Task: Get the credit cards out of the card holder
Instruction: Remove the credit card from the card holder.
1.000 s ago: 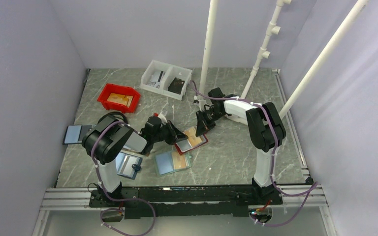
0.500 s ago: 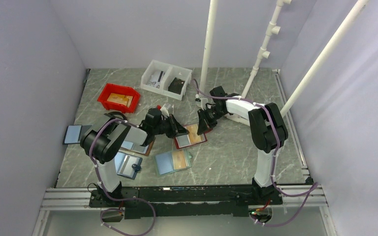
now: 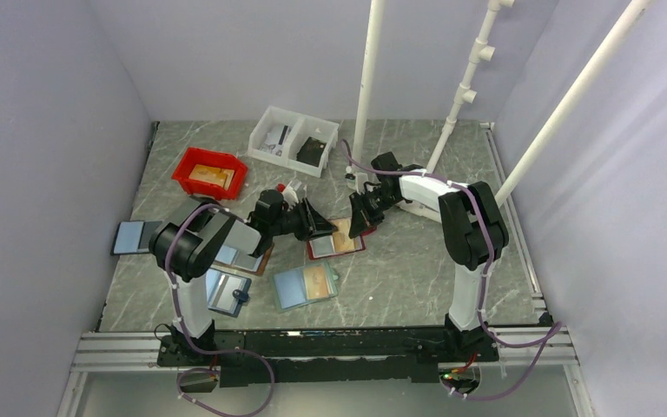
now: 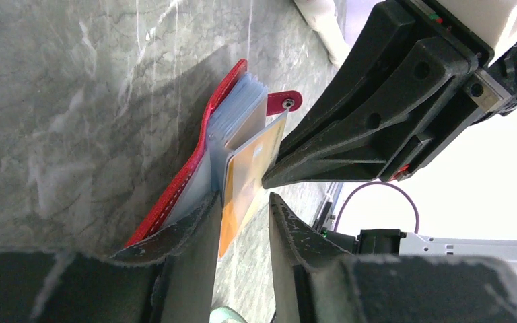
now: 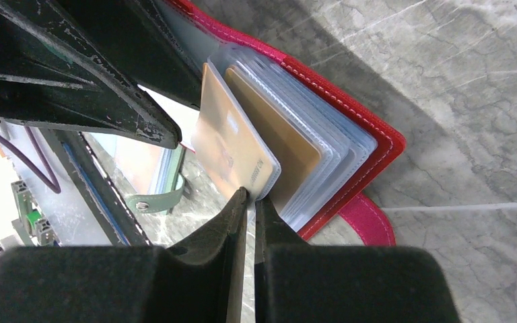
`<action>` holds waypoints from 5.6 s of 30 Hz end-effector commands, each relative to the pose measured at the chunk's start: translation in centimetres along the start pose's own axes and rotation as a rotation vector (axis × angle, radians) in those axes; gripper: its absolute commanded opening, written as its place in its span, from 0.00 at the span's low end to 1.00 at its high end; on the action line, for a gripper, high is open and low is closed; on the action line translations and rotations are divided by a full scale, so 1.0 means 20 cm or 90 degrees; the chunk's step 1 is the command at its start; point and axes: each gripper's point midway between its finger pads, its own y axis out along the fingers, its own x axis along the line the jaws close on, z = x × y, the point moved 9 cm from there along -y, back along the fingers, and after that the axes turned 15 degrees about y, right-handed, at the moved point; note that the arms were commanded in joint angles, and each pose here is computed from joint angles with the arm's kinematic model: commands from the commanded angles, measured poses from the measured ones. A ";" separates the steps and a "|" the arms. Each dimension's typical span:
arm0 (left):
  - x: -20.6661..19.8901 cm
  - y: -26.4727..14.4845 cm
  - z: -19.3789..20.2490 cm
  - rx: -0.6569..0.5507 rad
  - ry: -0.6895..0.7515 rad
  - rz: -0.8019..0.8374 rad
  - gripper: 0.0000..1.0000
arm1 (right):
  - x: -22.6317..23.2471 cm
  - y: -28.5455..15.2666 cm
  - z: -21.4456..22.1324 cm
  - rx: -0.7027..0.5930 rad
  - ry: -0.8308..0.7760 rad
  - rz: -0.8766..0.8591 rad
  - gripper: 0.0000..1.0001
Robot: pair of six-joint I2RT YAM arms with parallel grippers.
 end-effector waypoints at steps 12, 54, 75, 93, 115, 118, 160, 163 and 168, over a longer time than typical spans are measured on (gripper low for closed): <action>-0.08 0.05 0.02 -0.039 0.039 0.073 0.38 | -0.01 0.02 0.02 0.017 -0.006 -0.047 0.00; -0.05 -0.07 0.10 -0.035 0.046 0.056 0.00 | -0.03 0.00 0.02 0.013 -0.041 -0.018 0.00; -0.07 -0.15 0.16 -0.049 0.016 0.045 0.12 | -0.01 -0.03 0.01 0.008 -0.079 -0.035 0.01; -0.11 -0.09 0.16 -0.034 0.031 -0.074 0.40 | 0.03 -0.02 0.02 0.013 -0.079 -0.061 0.08; -0.05 -0.02 0.18 -0.033 0.006 -0.067 0.42 | 0.05 0.04 0.05 0.036 -0.049 -0.087 0.20; -0.06 -0.04 0.18 -0.055 0.010 -0.050 0.43 | 0.06 0.03 0.05 0.036 -0.042 -0.097 0.10; -0.17 -0.09 0.15 -0.171 0.038 0.107 0.99 | 0.17 -0.20 0.06 -0.043 0.039 -0.321 0.00; -0.18 -0.08 0.15 -0.171 0.031 0.137 0.95 | 0.16 -0.19 0.06 -0.038 0.045 -0.328 0.00; -0.18 -0.06 0.14 -0.173 0.021 0.176 0.79 | 0.15 -0.18 0.06 -0.035 0.051 -0.326 0.00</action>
